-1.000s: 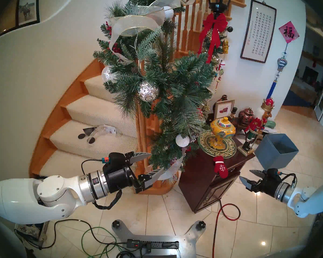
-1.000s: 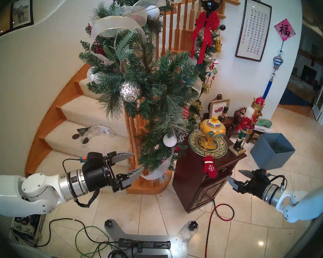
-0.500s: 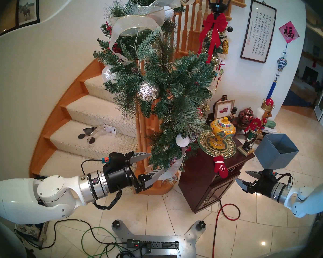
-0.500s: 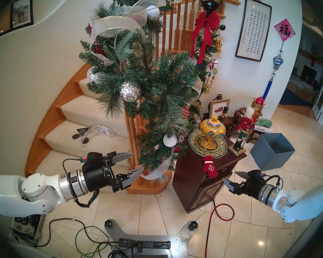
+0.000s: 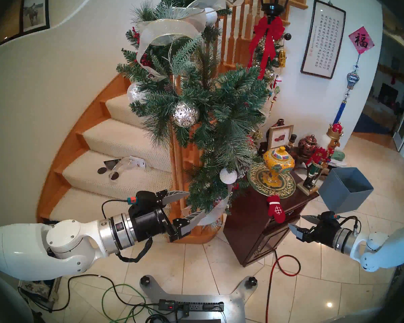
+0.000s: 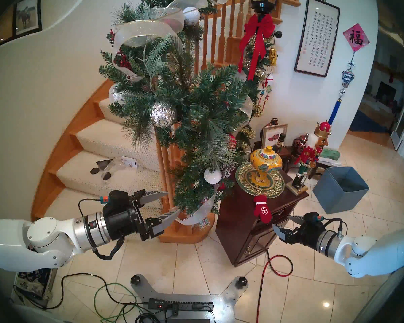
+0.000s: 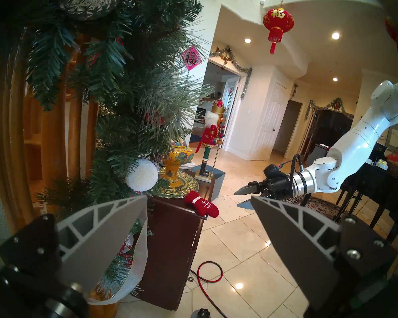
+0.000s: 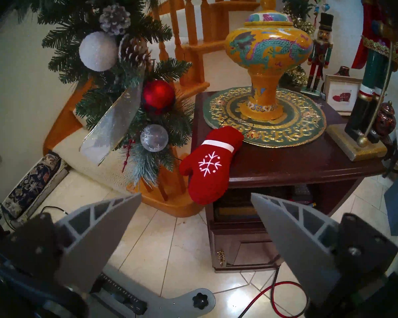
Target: Hang the ornament onto the Christmas-tree-style decoration
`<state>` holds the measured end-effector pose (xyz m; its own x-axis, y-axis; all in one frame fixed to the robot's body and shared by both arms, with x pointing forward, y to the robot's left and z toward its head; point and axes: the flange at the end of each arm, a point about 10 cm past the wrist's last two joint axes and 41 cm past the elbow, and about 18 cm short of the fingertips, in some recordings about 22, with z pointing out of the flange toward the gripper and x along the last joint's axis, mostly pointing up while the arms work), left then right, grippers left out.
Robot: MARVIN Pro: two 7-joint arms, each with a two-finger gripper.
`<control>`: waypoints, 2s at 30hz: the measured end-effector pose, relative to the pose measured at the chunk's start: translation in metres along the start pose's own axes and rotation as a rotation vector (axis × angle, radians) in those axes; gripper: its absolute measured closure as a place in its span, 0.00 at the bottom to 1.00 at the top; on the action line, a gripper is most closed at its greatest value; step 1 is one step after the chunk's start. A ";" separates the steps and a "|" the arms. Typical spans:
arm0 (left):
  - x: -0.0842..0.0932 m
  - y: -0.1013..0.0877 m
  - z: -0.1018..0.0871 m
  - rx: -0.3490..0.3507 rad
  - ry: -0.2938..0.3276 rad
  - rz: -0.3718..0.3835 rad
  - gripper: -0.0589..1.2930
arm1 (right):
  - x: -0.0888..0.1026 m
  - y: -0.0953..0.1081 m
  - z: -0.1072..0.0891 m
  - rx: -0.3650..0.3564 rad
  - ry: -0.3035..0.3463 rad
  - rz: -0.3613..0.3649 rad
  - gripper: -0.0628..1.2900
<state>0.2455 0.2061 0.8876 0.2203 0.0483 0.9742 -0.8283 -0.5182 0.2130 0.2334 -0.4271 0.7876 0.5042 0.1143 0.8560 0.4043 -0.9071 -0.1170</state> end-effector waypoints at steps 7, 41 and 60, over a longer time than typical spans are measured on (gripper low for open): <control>0.000 0.000 0.000 0.000 0.000 0.000 0.04 | 0.001 -0.005 0.005 0.007 -0.011 0.004 0.04; 0.000 0.000 0.000 0.000 0.000 0.000 0.04 | -0.001 -0.010 0.042 0.000 -0.047 -0.054 0.04; 0.000 0.000 0.000 0.000 0.000 0.000 0.04 | -0.012 0.002 0.068 -0.012 0.048 -0.070 0.04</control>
<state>0.2454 0.2061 0.8875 0.2207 0.0483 0.9741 -0.8282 -0.5182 0.2133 0.2796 -0.4030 0.7426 0.4382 0.1583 0.8848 0.4281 -0.9023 -0.0506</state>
